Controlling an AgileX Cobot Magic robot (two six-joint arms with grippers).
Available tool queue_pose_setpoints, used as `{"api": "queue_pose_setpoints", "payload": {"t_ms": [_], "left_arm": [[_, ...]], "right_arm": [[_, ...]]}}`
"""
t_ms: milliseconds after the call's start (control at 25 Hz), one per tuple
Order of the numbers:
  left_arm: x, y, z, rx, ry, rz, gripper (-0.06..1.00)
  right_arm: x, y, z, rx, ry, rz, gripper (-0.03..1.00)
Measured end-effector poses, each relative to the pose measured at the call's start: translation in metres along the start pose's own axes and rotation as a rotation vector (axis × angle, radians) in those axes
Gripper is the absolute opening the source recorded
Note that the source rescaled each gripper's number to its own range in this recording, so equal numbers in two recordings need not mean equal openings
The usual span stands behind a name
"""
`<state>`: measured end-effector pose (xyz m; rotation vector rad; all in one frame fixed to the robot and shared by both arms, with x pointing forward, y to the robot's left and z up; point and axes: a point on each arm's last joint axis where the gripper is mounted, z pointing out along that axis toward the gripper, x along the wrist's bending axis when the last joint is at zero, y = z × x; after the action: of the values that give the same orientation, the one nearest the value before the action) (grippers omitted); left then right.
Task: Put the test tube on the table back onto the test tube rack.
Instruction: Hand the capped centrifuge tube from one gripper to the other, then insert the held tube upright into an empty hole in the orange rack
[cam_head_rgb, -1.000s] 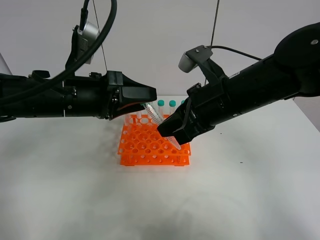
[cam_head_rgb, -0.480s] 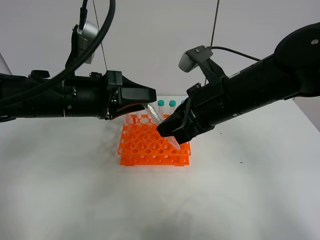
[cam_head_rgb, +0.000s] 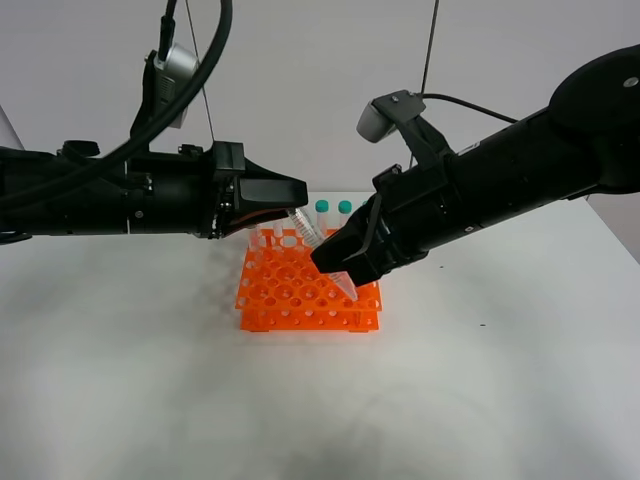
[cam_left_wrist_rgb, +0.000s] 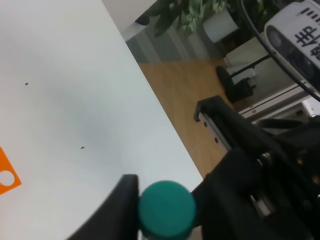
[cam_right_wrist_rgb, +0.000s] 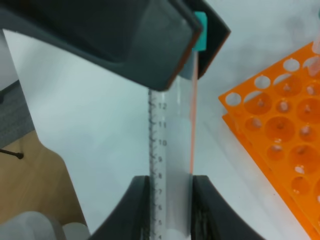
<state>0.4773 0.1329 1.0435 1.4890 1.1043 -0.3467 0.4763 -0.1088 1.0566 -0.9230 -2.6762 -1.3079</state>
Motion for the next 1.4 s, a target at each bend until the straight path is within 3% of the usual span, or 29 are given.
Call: {"api": "queue_pose_setpoints", "payload": {"t_ms": [520,560,600,720,800,920,1240,1400], "left_arm": [[0.0,0.0,0.0,0.0,0.0,0.0,0.0],[0.0,0.0,0.0,0.0,-0.001,0.0,0.0],[0.0,0.0,0.0,0.001,-0.004,0.0,0.0],[-0.001,0.0,0.0,0.003,-0.007,0.0,0.0],[-0.001,0.0,0.0,0.003,-0.007,0.0,0.0],[-0.001,0.0,0.0,0.003,-0.007,0.0,0.0],[-0.001,0.0,0.0,0.003,-0.007,0.0,0.0],[-0.001,0.0,0.0,0.003,-0.007,0.0,0.0]], "right_arm": [[0.0,0.0,0.0,-0.003,-0.001,0.002,0.04],[0.0,0.0,0.0,-0.005,-0.003,0.002,0.08],[-0.001,0.001,0.0,-0.009,-0.009,0.002,0.18],[-0.002,0.002,0.0,-0.018,-0.022,0.002,0.69],[-0.002,0.002,0.0,-0.022,-0.027,0.002,0.9],[-0.002,0.002,0.0,-0.021,-0.026,0.002,0.98],[0.01,0.012,-0.019,0.056,0.01,0.015,1.0],[0.01,0.032,-0.041,0.124,-0.076,0.034,1.0]]}}
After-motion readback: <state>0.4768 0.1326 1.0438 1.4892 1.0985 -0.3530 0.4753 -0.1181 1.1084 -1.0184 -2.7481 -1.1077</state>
